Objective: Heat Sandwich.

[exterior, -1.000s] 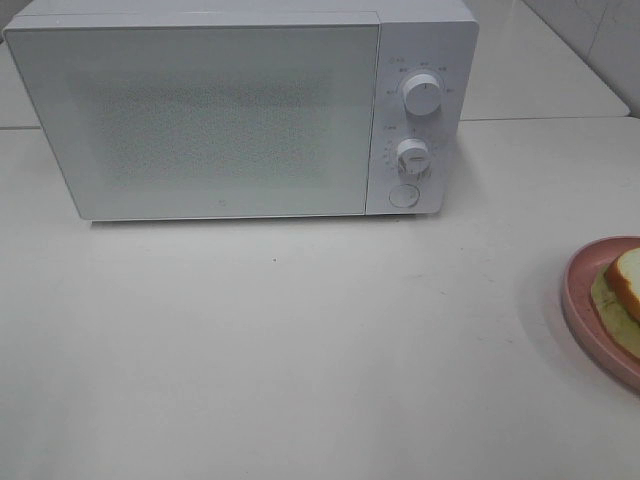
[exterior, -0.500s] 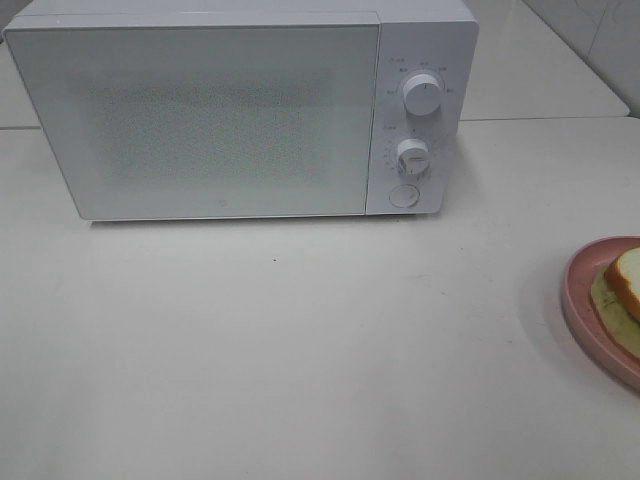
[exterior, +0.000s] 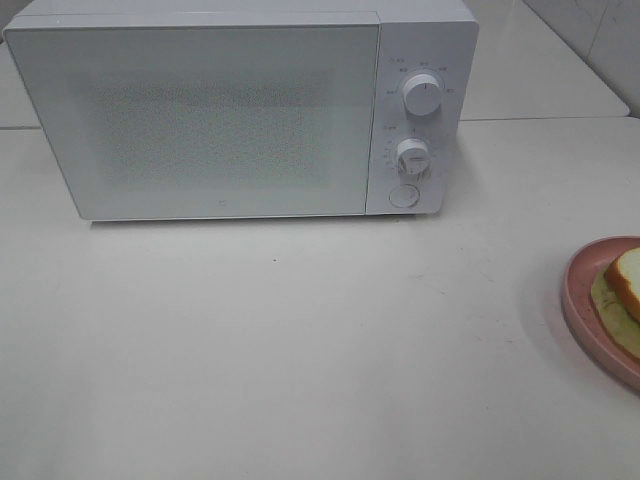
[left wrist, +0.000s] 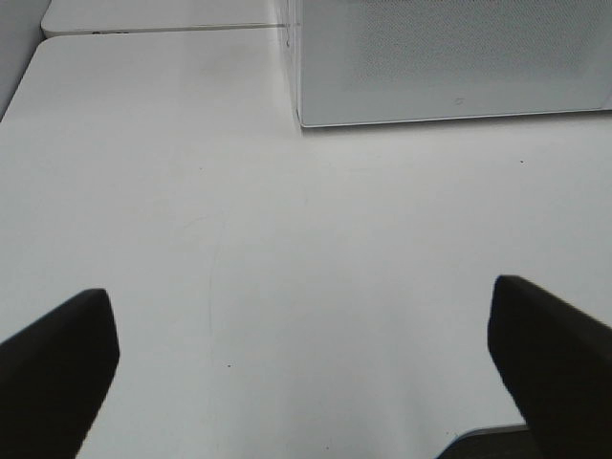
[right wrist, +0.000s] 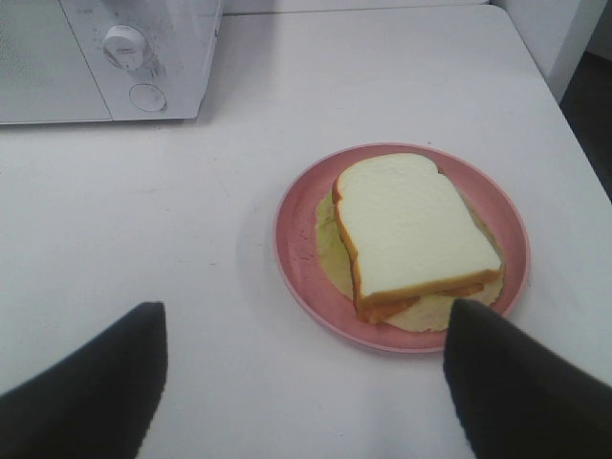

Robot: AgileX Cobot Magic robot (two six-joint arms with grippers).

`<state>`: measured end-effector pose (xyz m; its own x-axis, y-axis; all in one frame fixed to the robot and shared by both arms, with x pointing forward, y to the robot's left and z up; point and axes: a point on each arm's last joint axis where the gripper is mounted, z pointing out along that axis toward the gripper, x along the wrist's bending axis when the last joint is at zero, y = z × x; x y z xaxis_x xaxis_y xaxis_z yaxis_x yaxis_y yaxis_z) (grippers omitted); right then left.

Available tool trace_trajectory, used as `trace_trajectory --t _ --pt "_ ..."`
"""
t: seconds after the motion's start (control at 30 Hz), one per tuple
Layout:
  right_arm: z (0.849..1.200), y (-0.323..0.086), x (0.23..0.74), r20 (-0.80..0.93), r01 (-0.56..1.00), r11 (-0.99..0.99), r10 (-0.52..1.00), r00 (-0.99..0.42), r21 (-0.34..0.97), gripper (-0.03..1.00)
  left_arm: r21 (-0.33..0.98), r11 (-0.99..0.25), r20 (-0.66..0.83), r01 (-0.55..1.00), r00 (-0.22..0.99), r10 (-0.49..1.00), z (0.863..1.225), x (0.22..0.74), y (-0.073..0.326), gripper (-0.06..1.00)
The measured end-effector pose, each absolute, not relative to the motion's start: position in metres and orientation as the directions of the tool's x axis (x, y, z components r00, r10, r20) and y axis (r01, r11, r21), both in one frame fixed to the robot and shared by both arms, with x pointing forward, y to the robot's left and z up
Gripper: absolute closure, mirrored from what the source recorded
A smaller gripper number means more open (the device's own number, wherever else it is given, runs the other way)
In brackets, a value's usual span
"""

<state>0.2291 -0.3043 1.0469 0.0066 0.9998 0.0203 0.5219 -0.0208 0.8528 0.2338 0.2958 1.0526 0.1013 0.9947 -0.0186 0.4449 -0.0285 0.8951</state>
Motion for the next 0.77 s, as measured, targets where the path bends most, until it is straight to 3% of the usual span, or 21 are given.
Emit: trace_trajectory --t 0.77 --pt "1.0469 -0.3043 0.2291 0.020 0.522 -0.021 1.000 0.007 0.853 0.20 0.895 -0.029 -0.019 0.445 0.101 0.995 1.0526 0.2338 0.2958 -0.05"
